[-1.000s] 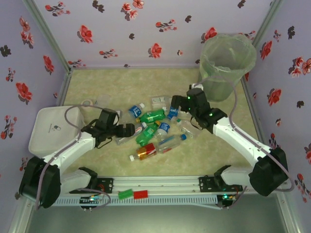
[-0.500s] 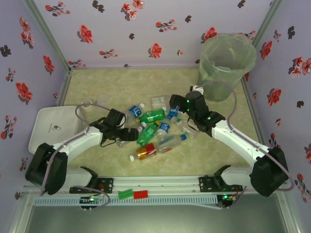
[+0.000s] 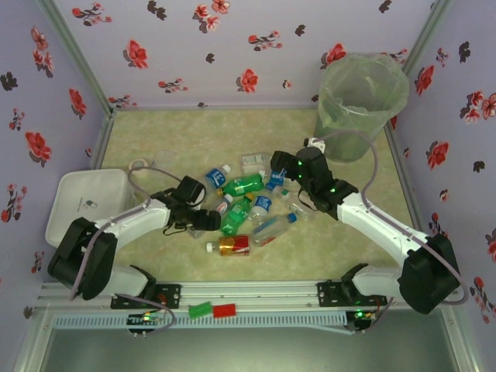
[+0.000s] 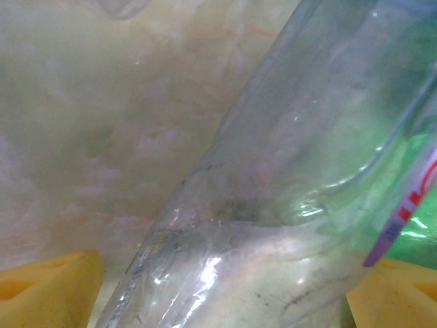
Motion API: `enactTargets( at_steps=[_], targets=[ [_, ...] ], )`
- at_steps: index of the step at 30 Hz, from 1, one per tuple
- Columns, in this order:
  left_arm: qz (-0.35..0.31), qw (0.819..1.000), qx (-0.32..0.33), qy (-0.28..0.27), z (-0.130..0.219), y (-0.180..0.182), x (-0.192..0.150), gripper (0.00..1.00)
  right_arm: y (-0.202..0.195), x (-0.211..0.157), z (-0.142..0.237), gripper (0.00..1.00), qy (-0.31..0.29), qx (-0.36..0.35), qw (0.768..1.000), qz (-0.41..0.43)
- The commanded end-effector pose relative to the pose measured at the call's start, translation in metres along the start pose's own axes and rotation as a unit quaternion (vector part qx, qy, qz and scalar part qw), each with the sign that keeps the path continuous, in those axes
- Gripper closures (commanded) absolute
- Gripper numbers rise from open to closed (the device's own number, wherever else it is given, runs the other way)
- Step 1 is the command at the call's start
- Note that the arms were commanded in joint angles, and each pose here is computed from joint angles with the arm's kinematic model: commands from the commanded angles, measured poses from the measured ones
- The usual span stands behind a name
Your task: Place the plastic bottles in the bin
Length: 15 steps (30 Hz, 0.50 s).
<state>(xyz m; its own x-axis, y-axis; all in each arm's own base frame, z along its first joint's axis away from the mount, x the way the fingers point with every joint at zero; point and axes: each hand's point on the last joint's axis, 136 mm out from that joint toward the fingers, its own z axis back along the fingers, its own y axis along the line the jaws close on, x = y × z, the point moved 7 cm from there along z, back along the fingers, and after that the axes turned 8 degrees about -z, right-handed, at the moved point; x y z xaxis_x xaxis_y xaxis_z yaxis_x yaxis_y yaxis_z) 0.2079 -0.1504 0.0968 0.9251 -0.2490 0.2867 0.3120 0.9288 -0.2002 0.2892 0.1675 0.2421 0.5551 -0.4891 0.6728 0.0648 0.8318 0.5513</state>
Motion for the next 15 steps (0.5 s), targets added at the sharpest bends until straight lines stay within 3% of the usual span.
enactTargets(
  at_steps=[1, 15],
  targets=[
    [-0.001, 1.000, 0.019, 0.006, 0.000, 0.000, 0.004, 0.09, 0.000, 0.002, 0.001, 0.00, -0.017, -0.003, 1.000, -0.011],
    [-0.030, 0.999, 0.027, 0.027, -0.011, -0.002, 0.008, 0.27, 0.000, 0.002, 0.001, 0.00, -0.016, -0.006, 1.000, -0.011]
  ],
)
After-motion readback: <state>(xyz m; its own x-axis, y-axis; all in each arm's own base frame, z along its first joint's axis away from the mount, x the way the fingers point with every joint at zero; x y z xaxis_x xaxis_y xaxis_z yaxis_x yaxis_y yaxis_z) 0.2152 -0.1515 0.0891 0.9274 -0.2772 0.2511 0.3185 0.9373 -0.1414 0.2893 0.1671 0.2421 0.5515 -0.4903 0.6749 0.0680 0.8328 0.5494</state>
